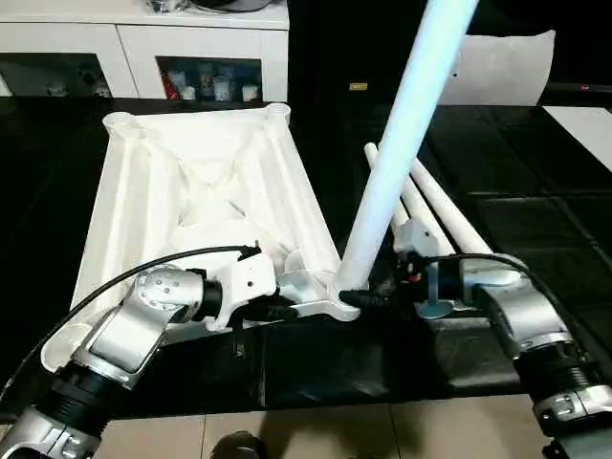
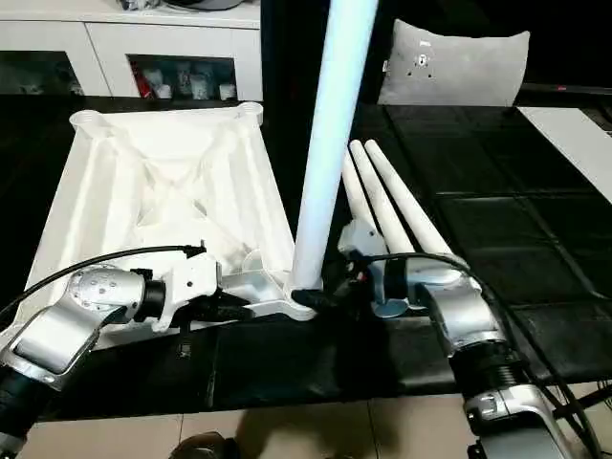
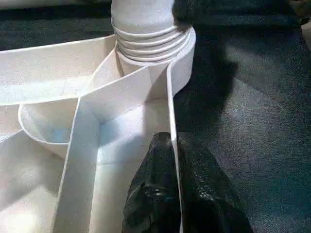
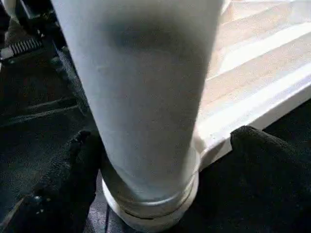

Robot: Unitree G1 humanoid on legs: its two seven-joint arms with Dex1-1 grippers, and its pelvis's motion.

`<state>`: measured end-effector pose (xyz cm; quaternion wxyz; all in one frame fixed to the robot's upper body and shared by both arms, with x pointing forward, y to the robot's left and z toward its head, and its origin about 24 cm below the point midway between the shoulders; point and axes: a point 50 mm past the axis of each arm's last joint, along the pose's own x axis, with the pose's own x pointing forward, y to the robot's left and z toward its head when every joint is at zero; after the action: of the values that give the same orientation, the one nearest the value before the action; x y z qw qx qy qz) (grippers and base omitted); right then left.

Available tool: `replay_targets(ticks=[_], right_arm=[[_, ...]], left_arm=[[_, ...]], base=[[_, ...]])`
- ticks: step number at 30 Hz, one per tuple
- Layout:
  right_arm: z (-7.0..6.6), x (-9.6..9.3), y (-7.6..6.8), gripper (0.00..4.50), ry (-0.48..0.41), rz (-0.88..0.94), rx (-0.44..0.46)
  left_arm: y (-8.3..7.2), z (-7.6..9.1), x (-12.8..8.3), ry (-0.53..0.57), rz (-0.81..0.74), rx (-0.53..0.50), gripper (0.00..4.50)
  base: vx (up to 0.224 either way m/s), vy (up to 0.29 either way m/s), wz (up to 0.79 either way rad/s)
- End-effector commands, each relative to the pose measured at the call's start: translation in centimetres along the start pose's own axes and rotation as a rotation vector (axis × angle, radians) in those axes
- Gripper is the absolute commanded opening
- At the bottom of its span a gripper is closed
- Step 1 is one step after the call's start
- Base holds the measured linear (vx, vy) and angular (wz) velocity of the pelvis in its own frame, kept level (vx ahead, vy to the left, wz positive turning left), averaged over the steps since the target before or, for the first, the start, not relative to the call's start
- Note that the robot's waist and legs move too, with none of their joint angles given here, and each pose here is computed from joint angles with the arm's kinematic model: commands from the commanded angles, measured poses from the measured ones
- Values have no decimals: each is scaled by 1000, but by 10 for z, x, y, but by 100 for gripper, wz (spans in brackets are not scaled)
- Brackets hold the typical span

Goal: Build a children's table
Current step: Rotate leg to tighten

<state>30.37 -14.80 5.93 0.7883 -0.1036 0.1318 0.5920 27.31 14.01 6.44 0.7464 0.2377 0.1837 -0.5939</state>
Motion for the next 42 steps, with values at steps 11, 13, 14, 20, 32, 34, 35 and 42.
replay_targets(ticks=[11,13,14,20,32,34,35,42], right_arm=[[-3,3,3,356,1,38,40],[-3,3,2,340,-2,37,39],[-3,3,2,340,-3,38,35],[-3,5,4,286,-4,45,26],[-9,34,26,272,-68,11,147],[-8,55,25,271,-89,-128,243],[-8,57,25,270,-96,-139,253],[3,99,13,270,-145,-474,445]], left_arm=[[-6,2,4,4,-76,40,0],[-6,2,4,4,-76,40,0],[-5,2,4,5,-77,40,0],[-6,1,4,4,-76,38,0],[-8,9,15,-61,60,-91,0],[-2,19,24,-104,182,-180,0],[-1,20,25,-109,193,-188,0],[16,54,54,-224,468,-361,0]], base=[[0,0,0],[0,0,0],[0,0,0],[0,0,0],[0,0,0],[0,0,0],[0,0,0],[0,0,0]])
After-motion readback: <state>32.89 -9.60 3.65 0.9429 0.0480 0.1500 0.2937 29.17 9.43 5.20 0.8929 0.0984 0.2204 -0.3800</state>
